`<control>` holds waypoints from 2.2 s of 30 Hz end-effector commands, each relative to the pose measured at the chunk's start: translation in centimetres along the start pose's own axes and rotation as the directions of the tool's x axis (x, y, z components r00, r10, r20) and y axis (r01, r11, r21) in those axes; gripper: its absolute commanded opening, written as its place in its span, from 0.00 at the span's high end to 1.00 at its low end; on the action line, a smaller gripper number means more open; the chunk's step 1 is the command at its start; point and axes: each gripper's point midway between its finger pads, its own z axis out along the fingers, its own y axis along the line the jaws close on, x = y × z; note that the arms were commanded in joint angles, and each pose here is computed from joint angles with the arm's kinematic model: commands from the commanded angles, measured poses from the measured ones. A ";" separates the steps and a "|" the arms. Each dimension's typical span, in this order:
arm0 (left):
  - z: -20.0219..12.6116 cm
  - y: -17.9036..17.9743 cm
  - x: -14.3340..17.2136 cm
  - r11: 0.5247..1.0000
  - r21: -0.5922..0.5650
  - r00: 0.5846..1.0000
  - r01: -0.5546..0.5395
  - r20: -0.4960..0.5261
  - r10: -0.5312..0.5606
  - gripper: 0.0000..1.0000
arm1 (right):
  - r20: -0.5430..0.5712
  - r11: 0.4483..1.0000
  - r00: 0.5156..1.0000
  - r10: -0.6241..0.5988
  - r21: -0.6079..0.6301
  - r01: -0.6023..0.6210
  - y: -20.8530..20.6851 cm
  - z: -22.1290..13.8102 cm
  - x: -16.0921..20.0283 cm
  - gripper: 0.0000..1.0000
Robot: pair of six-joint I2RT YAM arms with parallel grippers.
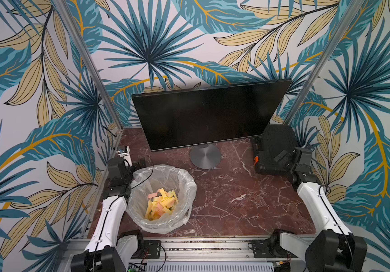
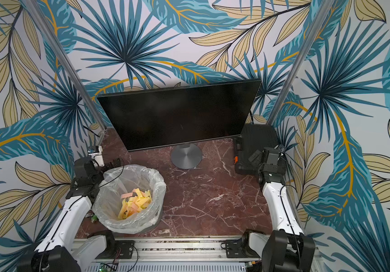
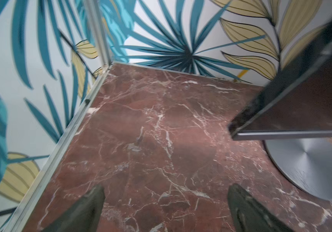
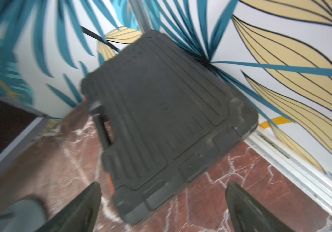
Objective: Remove the sticky note from the monitor
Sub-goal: Reset both arms
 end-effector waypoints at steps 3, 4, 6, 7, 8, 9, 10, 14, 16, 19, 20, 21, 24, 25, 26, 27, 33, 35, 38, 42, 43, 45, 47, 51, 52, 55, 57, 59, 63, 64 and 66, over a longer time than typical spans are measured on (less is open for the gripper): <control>1.0 -1.9 -0.4 0.993 0.065 0.991 -0.101 0.089 0.096 0.00 | 0.111 0.998 0.993 -0.050 0.037 0.047 -0.8 2.0 -0.3 0.01; 1.2 -2.0 0.0 0.993 0.065 0.991 -0.102 0.089 0.096 0.00 | 0.115 0.998 0.992 -0.058 0.030 0.055 -0.7 2.3 -0.1 0.01; 1.5 -2.2 0.8 0.993 0.056 0.992 -0.104 0.081 0.099 0.00 | 0.111 0.997 0.990 -0.082 0.026 0.079 -0.9 2.9 0.9 0.00; 1.7 -2.4 1.2 0.992 0.058 0.991 -0.108 0.084 0.103 0.00 | 0.111 0.996 0.990 -0.092 0.020 0.090 -0.9 3.1 1.4 0.00; 1.9 -2.5 1.5 0.992 0.057 0.990 -0.114 0.087 0.108 0.00 | 0.109 0.995 0.989 -0.101 0.014 0.101 -0.9 3.4 1.8 0.00; 2.2 -2.7 2.3 0.991 0.061 0.990 -0.119 0.087 0.114 0.00 | 0.115 0.993 0.987 -0.113 -0.002 0.114 -0.7 3.6 2.2 0.01; 2.4 -3.0 2.6 0.990 0.067 0.988 -0.126 0.095 0.120 0.00 | 0.125 0.992 0.985 -0.120 -0.017 0.123 -0.6 3.7 2.6 0.00; 3.6 -3.3 4.4 0.990 0.058 0.987 -0.132 0.098 0.126 0.00 | 0.126 0.986 0.982 -0.142 -0.068 0.152 0.2 4.2 3.9 0.00; 4.0 -3.3 4.9 0.990 0.055 0.986 -0.130 0.109 0.124 0.00 | 0.116 0.982 0.980 -0.160 -0.080 0.170 0.4 4.6 4.7 0.00; 4.2 -3.2 5.0 0.991 0.044 0.984 -0.129 0.126 0.123 0.00 | 0.125 0.978 0.978 -0.169 -0.100 0.182 0.8 4.9 5.4 0.00; 4.2 -3.2 5.1 0.990 0.046 0.983 -0.135 0.129 0.128 0.00 | 0.126 0.978 0.978 -0.168 -0.107 0.182 0.8 5.0 5.7 0.01; 4.3 -3.3 5.1 0.989 0.047 0.982 -0.139 0.132 0.132 0.00 | 0.131 0.976 0.977 -0.168 -0.116 0.184 1.0 5.1 5.8 0.01; 4.6 -3.5 4.9 0.987 0.061 0.981 -0.147 0.136 0.138 0.00 | 0.113 0.968 0.975 -0.189 -0.144 0.204 1.7 5.5 6.4 0.00; 4.6 -3.7 4.8 0.986 0.071 0.980 -0.152 0.143 0.141 0.00 | 0.109 0.963 0.974 -0.198 -0.162 0.213 2.1 5.5 6.5 0.01; 4.7 -3.9 4.8 0.985 0.080 0.978 -0.156 0.149 0.143 0.00 | 0.112 0.961 0.974 -0.196 -0.176 0.213 2.4 5.6 6.5 0.01; 4.8 -4.0 4.7 0.983 0.087 0.978 -0.158 0.149 0.144 0.00 | 0.125 0.960 0.975 -0.185 -0.190 0.207 2.6 5.5 6.6 0.00; 4.7 -4.3 4.1 0.981 0.096 0.974 -0.170 0.167 0.152 0.00 | 0.159 0.932 0.963 -0.218 -0.260 0.253 4.3 5.0 7.1 0.00; 4.8 -4.5 3.7 0.978 0.106 0.973 -0.179 0.166 0.160 0.00 | 0.169 0.916 0.955 -0.244 -0.283 0.284 5.0 4.7 7.3 0.00; 4.3 -4.4 2.4 0.977 0.087 0.971 -0.192 0.163 0.176 0.00 | 0.172 0.914 0.950 -0.260 -0.273 0.300 5.2 4.7 7.4 0.01; 2.7 -2.9 -1.3 0.981 -0.025 0.964 -0.191 0.184 0.193 0.00 | 0.170 0.914 0.947 -0.271 -0.263 0.309 5.4 4.7 7.4 0.01; 2.2 -2.6 -2.3 0.983 -0.049 0.961 -0.178 0.204 0.184 0.00 | 0.169 0.915 0.947 -0.272 -0.261 0.309 5.4 4.8 7.4 0.01; 1.0 -2.2 -4.6 0.989 -0.067 0.957 -0.135 0.249 0.148 0.00 | 0.169 0.914 0.947 -0.273 -0.261 0.310 5.5 4.7 7.5 0.01; 0.0 -2.1 -6.5 0.992 -0.074 0.955 -0.100 0.274 0.116 0.00 | 0.169 0.914 0.947 -0.275 -0.259 0.312 5.5 4.8 7.5 0.01; -1.7 -1.9 -9.8 0.994 -0.094 0.943 -0.057 0.323 0.084 0.00 | 0.167 0.914 0.947 -0.276 -0.258 0.312 5.5 4.8 7.5 0.01; -2.0 -1.8 -10.5 0.994 -0.098 0.940 -0.050 0.332 0.080 0.00 | 0.166 0.915 0.947 -0.276 -0.257 0.311 5.5 4.8 7.5 0.01; -2.9 -0.5 -12.1 0.987 -0.158 0.934 -0.021 0.350 0.076 0.00 | 0.162 0.916 0.947 -0.278 -0.254 0.312 5.4 4.9 7.5 0.01; -3.0 0.8 -12.4 0.978 -0.208 0.938 0.002 0.341 0.070 0.00 | 0.163 0.915 0.946 -0.278 -0.255 0.313 5.5 4.9 7.5 0.01; -2.9 2.7 -12.0 0.965 -0.258 0.945 0.039 0.324 0.048 0.00 | 0.162 0.915 0.947 -0.279 -0.255 0.314 5.5 4.9 7.6 0.01; -2.4 6.4 -9.7 0.932 -0.351 0.957 0.087 0.291 0.020 0.00 | 0.164 0.915 0.946 -0.278 -0.255 0.313 5.5 4.8 7.5 0.01; -2.2 7.0 -9.1 0.928 -0.362 0.959 0.091 0.284 0.016 0.00 | 0.165 0.915 0.946 -0.278 -0.254 0.313 5.5 4.8 7.5 0.01; -1.8 7.9 -7.7 0.923 -0.371 0.965 0.098 0.263 0.004 0.00 | 0.165 0.916 0.947 -0.277 -0.251 0.312 5.4 4.8 7.5 0.01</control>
